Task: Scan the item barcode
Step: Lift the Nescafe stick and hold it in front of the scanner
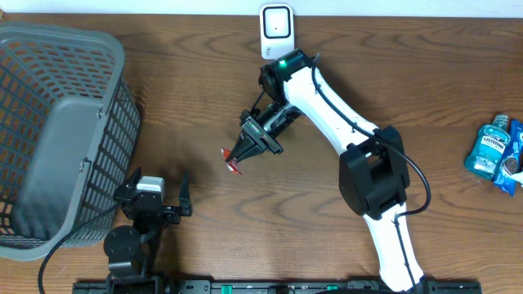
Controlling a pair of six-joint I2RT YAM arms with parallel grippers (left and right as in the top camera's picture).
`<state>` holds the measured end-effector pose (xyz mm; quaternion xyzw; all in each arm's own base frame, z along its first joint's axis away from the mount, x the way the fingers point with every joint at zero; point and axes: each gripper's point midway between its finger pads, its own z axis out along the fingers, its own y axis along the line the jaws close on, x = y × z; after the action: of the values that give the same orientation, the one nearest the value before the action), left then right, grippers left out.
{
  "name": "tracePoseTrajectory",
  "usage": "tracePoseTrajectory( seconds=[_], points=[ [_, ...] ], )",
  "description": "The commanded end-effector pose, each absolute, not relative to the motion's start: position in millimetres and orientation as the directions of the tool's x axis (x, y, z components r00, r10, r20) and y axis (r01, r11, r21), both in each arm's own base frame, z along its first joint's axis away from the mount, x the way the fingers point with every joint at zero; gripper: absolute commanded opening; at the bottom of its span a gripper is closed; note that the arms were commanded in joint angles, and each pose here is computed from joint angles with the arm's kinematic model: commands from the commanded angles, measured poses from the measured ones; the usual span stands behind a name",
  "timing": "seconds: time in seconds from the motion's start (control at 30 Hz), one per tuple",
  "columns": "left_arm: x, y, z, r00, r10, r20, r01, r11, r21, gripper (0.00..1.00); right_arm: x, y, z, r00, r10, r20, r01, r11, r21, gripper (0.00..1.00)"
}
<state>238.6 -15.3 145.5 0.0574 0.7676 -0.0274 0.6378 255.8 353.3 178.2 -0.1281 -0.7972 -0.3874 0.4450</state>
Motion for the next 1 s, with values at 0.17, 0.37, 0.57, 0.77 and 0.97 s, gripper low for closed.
tracePoseTrajectory(
  seconds=[0.17, 0.37, 0.57, 0.77, 0.97],
  points=[
    [237.4, -17.3, 132.5, -0.215, 0.064, -0.974, 0.136, 0.990, 0.035, 0.98, 251.8, 362.3, 201.3, -0.524, -0.158, 0.837, 0.602, 0.626, 0.495, 0.01],
    [237.4, -17.3, 132.5, -0.215, 0.064, -0.974, 0.136, 0.990, 0.035, 0.98, 265.6, 325.4, 144.7, -0.618, 0.123, 0.776, 0.534, 0.791, 0.299, 0.01],
    [237.4, -17.3, 132.5, -0.215, 0.064, -0.974, 0.136, 0.990, 0.035, 0.98, 298.3, 275.7, 106.4, -0.521, 0.573, 0.632, 0.711, 0.701, -0.050, 0.01],
    [237.4, -17.3, 132.5, -0.215, 0.064, -0.974, 0.136, 0.990, 0.035, 0.98, 356.9, 262.4, 90.6, -0.272, 0.816, 0.511, 0.923, 0.371, -0.102, 0.01],
    [237.4, -17.3, 132.5, -0.215, 0.064, -0.974, 0.136, 0.990, 0.035, 0.98, 471.3, 260.6, 87.5, -0.321, 0.896, 0.306, 0.923, 0.225, 0.312, 0.01]
  ],
)
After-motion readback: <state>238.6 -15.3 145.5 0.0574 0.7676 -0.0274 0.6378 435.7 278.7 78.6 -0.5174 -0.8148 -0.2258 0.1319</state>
